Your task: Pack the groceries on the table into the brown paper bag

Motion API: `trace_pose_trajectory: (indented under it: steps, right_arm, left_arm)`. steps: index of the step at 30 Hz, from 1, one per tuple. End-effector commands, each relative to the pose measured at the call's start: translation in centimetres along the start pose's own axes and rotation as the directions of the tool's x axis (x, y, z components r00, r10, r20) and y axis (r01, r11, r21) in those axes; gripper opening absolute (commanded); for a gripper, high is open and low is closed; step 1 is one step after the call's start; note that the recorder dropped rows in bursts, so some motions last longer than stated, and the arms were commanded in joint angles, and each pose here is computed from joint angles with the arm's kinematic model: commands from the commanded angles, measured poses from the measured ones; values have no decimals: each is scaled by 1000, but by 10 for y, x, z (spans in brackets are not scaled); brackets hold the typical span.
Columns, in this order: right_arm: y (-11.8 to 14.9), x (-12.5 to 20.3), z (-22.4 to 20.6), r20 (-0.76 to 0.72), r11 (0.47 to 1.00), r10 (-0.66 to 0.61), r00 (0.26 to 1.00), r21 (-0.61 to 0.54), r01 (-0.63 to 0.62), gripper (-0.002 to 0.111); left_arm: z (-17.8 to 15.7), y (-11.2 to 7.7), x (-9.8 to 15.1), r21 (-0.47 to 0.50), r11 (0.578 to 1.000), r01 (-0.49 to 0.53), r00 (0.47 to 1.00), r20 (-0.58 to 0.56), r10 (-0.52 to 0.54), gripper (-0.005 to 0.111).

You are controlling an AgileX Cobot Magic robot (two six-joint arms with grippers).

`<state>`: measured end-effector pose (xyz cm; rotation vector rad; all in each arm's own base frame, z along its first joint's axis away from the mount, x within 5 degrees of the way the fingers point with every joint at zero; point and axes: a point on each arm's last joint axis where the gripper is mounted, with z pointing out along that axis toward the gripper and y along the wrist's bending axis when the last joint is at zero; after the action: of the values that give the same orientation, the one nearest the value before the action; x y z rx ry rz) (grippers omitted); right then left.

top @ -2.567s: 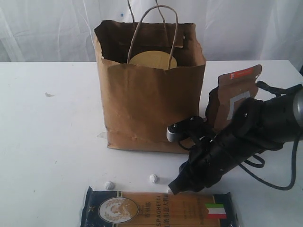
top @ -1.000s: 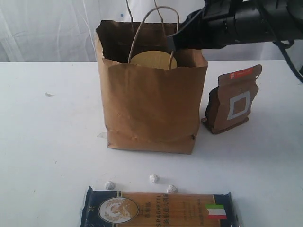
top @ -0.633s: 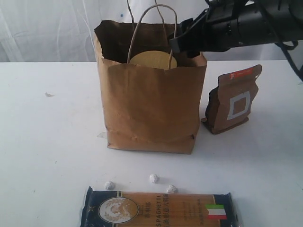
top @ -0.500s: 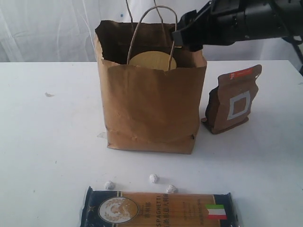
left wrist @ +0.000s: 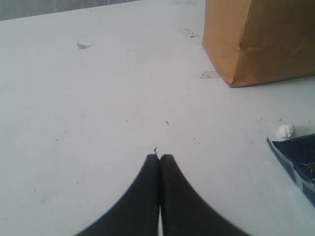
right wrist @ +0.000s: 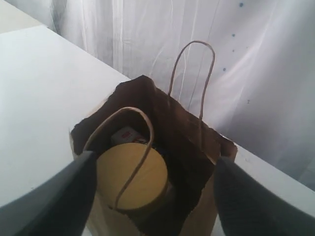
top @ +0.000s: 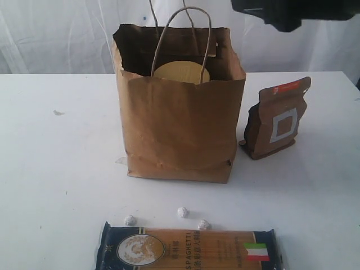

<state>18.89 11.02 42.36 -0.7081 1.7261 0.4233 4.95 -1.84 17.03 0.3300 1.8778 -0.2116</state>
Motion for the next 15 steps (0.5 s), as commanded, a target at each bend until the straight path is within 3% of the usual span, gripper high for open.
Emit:
trace_pose_trajectory:
  steps: [1, 15]
  right_arm:
    - [8, 9, -28, -10, 1000, 25, 1000, 11, -24, 64]
    - [35, 80, -49, -282, 981, 122, 952, -114, -159, 59]
  left_arm:
    - [0, 0, 1, 3, 1000, -3, 1000, 0, 3, 0]
    - [0, 0, 1, 3, 1000, -3, 1000, 0, 3, 0]
